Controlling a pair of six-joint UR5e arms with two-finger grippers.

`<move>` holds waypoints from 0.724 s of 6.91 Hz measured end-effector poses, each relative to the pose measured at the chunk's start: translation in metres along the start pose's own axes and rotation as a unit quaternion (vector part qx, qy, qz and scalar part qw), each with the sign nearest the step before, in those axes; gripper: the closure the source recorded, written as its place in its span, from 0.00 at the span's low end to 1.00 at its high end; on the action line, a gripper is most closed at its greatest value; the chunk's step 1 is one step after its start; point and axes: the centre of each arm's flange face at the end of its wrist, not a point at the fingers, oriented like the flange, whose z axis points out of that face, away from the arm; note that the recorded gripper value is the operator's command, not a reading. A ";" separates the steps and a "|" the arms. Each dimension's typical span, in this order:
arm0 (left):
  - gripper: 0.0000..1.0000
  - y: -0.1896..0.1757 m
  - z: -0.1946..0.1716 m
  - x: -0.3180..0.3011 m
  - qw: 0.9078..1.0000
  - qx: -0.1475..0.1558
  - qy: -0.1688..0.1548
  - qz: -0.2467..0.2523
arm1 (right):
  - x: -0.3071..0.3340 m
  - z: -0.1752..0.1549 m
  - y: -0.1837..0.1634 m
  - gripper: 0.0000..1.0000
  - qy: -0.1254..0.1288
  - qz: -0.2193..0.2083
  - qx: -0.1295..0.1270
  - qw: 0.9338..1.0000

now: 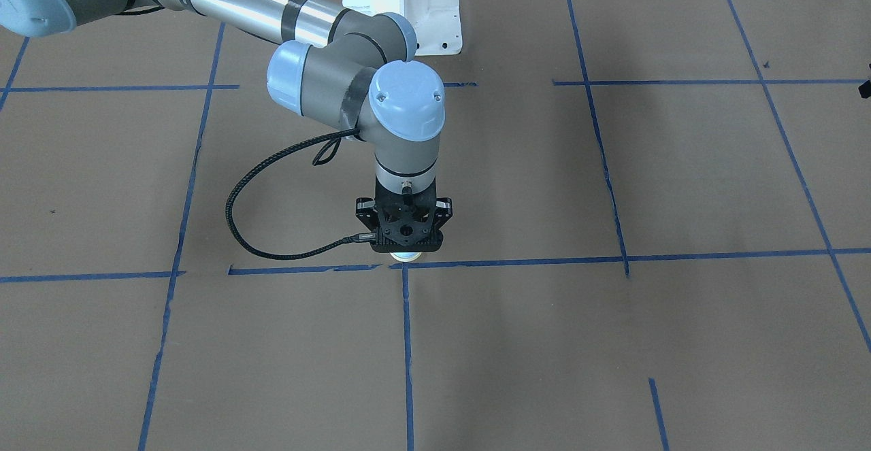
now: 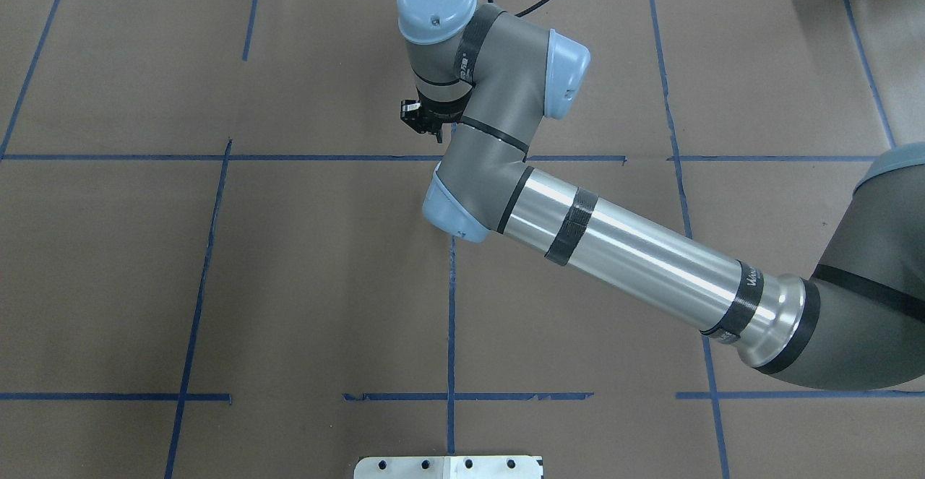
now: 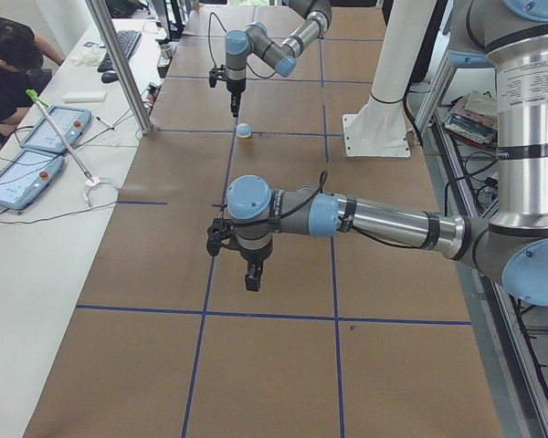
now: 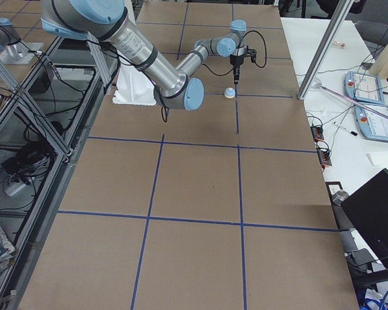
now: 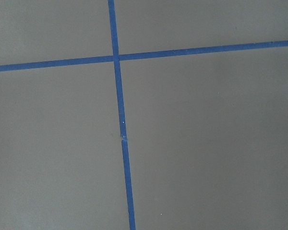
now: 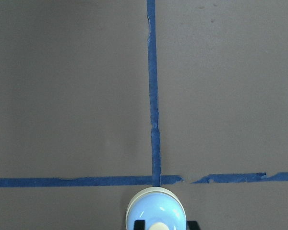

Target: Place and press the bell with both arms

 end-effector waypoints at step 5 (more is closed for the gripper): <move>0.00 -0.001 0.004 -0.004 1.000 -0.004 0.000 -0.004 | -0.009 0.037 0.017 1.00 0.002 0.001 -0.002 1.000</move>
